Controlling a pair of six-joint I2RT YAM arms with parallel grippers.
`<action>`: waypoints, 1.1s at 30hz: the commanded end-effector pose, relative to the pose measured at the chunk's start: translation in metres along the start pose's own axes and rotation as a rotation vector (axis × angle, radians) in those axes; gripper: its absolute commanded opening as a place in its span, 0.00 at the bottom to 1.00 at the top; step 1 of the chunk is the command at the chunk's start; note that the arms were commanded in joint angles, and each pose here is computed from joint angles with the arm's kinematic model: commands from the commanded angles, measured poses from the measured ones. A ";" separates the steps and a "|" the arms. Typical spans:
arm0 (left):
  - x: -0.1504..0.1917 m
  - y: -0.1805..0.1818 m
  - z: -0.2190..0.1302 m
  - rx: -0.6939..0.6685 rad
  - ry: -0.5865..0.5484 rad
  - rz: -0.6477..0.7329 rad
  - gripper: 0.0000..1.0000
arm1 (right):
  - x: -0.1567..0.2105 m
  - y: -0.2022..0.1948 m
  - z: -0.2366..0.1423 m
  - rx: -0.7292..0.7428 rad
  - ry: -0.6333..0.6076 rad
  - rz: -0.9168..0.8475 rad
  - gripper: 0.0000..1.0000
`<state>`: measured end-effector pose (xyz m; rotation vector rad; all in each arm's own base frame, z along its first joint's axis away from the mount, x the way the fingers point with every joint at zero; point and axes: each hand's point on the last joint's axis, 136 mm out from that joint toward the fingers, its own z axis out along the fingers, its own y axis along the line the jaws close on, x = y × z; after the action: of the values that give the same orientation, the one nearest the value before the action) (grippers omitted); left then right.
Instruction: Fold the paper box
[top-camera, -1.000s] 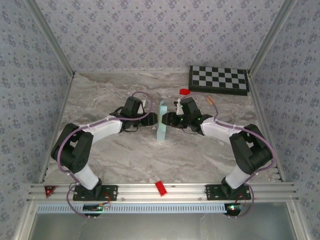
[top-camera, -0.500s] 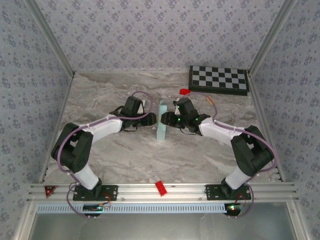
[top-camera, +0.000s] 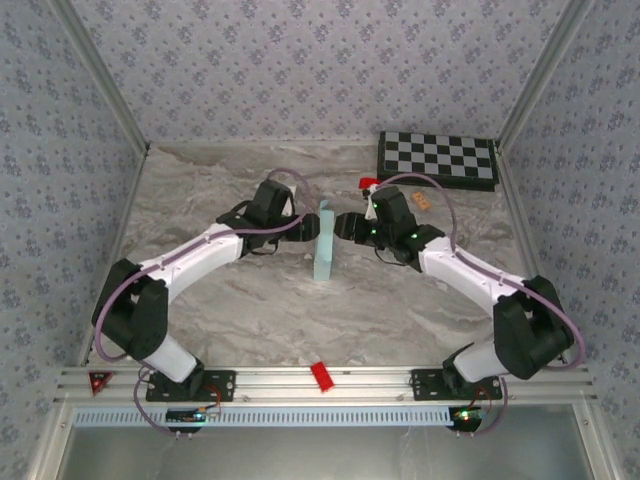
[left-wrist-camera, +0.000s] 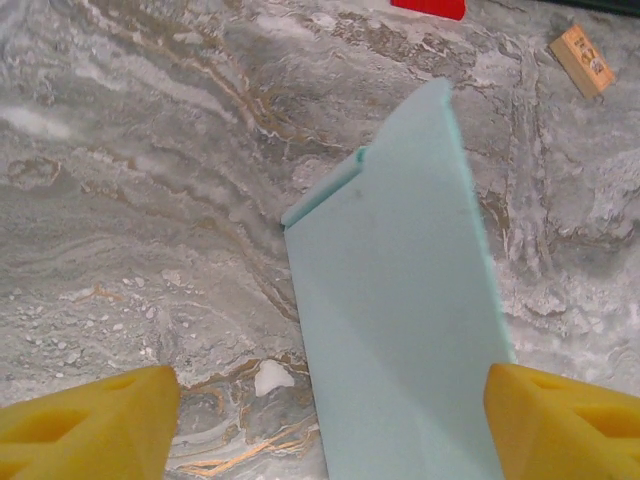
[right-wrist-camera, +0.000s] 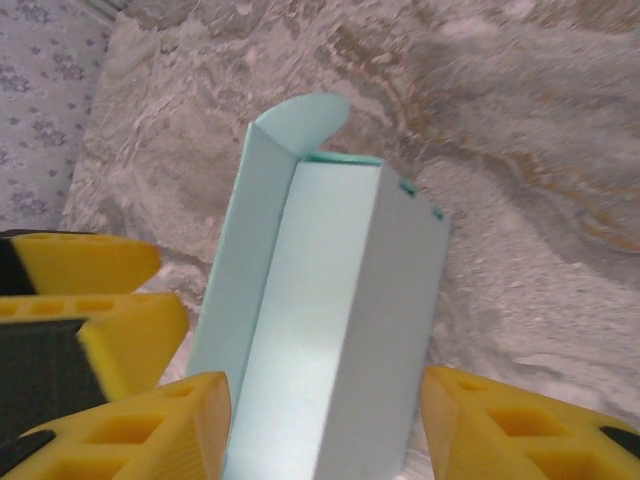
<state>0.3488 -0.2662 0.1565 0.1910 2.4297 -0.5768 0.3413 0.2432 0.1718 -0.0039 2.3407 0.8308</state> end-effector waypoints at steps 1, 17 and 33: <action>-0.011 -0.007 -0.015 -0.086 -0.022 0.074 0.85 | -0.001 -0.021 -0.018 0.095 0.001 -0.048 0.55; 0.007 -0.053 0.027 -0.220 0.135 0.254 0.92 | 0.035 -0.092 -0.058 0.203 -0.002 0.041 0.56; 0.027 -0.039 0.045 -0.354 0.207 0.357 0.74 | 0.040 -0.101 -0.057 0.187 -0.007 0.087 0.58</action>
<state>0.3418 -0.3249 0.1222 0.5078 2.5607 -0.0253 0.2977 0.1374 0.1264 0.1723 2.4214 0.6299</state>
